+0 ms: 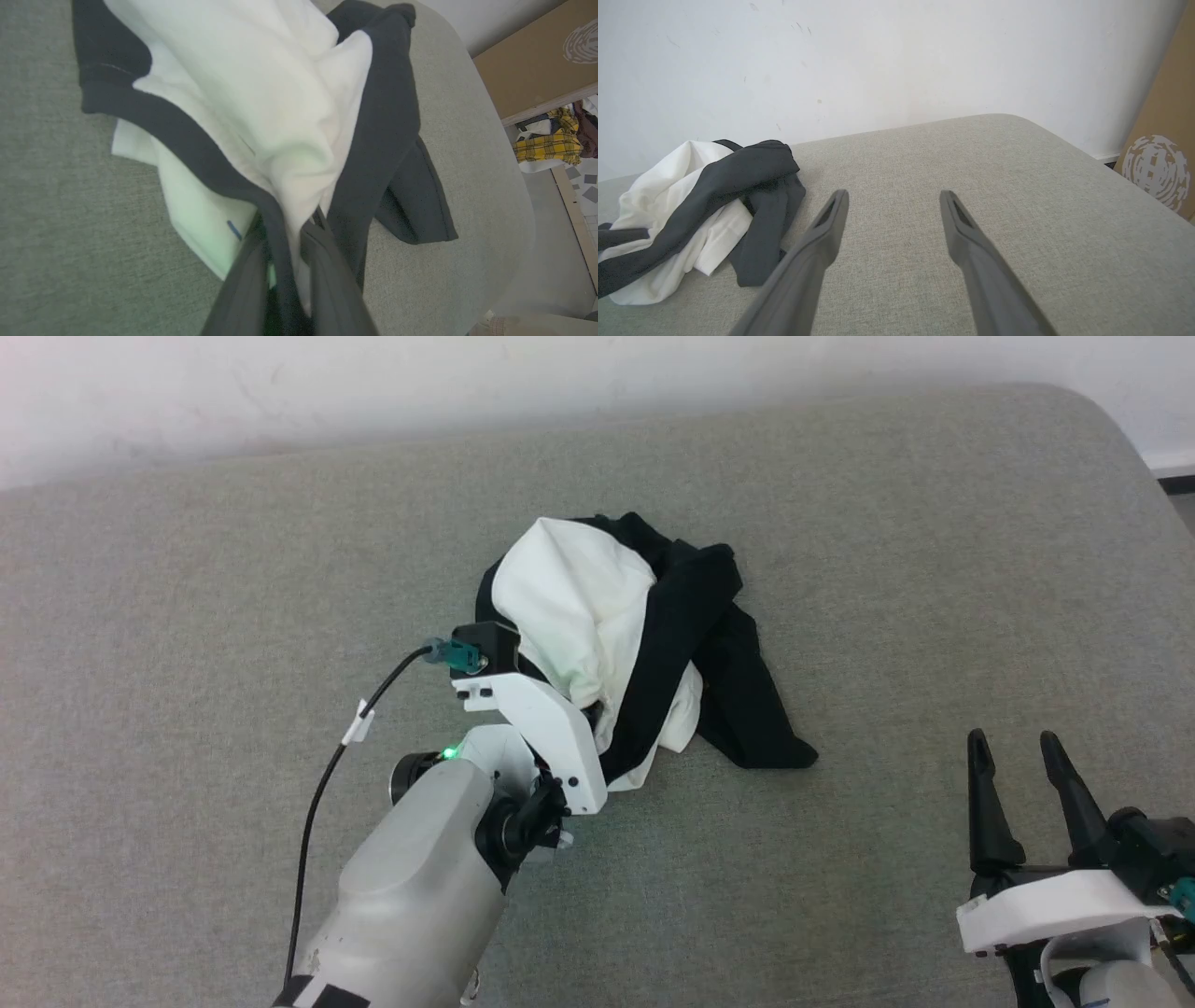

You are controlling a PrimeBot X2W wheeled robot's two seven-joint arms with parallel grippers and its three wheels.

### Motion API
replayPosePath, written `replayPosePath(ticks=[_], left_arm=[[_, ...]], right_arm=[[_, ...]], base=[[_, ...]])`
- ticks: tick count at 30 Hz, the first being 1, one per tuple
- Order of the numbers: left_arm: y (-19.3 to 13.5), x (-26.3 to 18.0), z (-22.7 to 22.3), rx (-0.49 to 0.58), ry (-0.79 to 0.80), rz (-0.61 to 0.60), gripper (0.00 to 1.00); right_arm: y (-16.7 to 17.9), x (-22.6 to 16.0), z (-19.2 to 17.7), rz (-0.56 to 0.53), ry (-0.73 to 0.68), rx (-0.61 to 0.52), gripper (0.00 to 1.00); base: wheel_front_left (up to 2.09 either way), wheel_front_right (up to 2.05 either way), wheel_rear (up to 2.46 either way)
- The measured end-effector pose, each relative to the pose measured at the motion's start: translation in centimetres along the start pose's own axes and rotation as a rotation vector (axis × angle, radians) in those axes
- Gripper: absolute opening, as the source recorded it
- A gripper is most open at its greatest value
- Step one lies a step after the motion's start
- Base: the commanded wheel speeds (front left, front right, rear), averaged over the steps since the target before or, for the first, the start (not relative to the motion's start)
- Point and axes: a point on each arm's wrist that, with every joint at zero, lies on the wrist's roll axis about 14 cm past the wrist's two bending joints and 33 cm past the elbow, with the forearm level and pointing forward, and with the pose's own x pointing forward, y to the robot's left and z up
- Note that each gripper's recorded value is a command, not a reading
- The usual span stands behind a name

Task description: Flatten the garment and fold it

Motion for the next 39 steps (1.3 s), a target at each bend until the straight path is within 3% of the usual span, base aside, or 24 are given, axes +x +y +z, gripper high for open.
replayPosePath(ticks=[2, 3, 4, 5, 6, 12, 17, 20, 28, 32, 39], left_arm=[[0.5, 0.2, -0.8, -0.022, 0.022, 0.013, 0.00], [0.6, 0.2, -0.9, -0.026, 0.021, 0.014, 0.16], [0.6, 0.3, -0.9, -0.030, 0.014, 0.013, 0.16], [0.6, 0.2, -0.7, -0.037, -0.004, 0.012, 0.89], [0.6, 0.2, -0.4, -0.044, -0.023, 0.011, 1.00], [-0.8, -0.9, 3.0, -0.030, -0.173, -0.049, 1.00], [-2.4, -3.7, 8.3, 0.031, -0.411, -0.108, 1.00], [-1.5, -6.2, 10.3, 0.061, -0.553, -0.080, 1.00], [4.5, -13.0, 8.0, 0.032, -0.753, 0.106, 1.00], [5.8, -18.0, 9.2, 0.123, -0.908, 0.192, 1.00], [7.9, -20.7, 3.2, 0.228, -0.833, 0.346, 1.00]], right_arm=[[0.2, 0.3, -0.2, 0.004, 0.005, 0.000, 1.00], [0.2, 0.3, -0.3, 0.006, 0.008, 0.000, 1.00], [0.2, 0.4, -0.4, 0.007, 0.010, 0.000, 1.00], [0.3, 0.5, -0.4, 0.008, 0.012, 0.000, 1.00], [0.3, 0.5, -0.5, 0.008, 0.013, 0.000, 1.00], [0.8, 0.7, -0.3, 0.024, 0.008, -0.001, 1.00], [1.3, 0.6, 0.3, 0.039, -0.010, 0.002, 1.00], [1.5, 0.4, 0.5, 0.047, -0.016, 0.003, 1.00], [2.1, 0.1, 1.2, 0.065, -0.037, 0.002, 1.00], [2.4, 0.1, 1.3, 0.075, -0.042, -0.004, 1.00], [2.8, -0.2, 2.1, 0.091, -0.067, -0.006, 1.00]], base=[[0.00, 0.00, 0.00], [0.00, 0.00, 0.00], [0.00, 0.00, 0.00], [0.00, 0.00, 0.00], [0.00, 0.00, 0.00], [0.00, 0.00, 0.00], [0.00, 0.00, 0.00], [0.00, 0.00, 0.00], [0.00, 0.00, 0.00], [0.00, 0.00, 0.00], [0.00, 0.00, 0.00]])
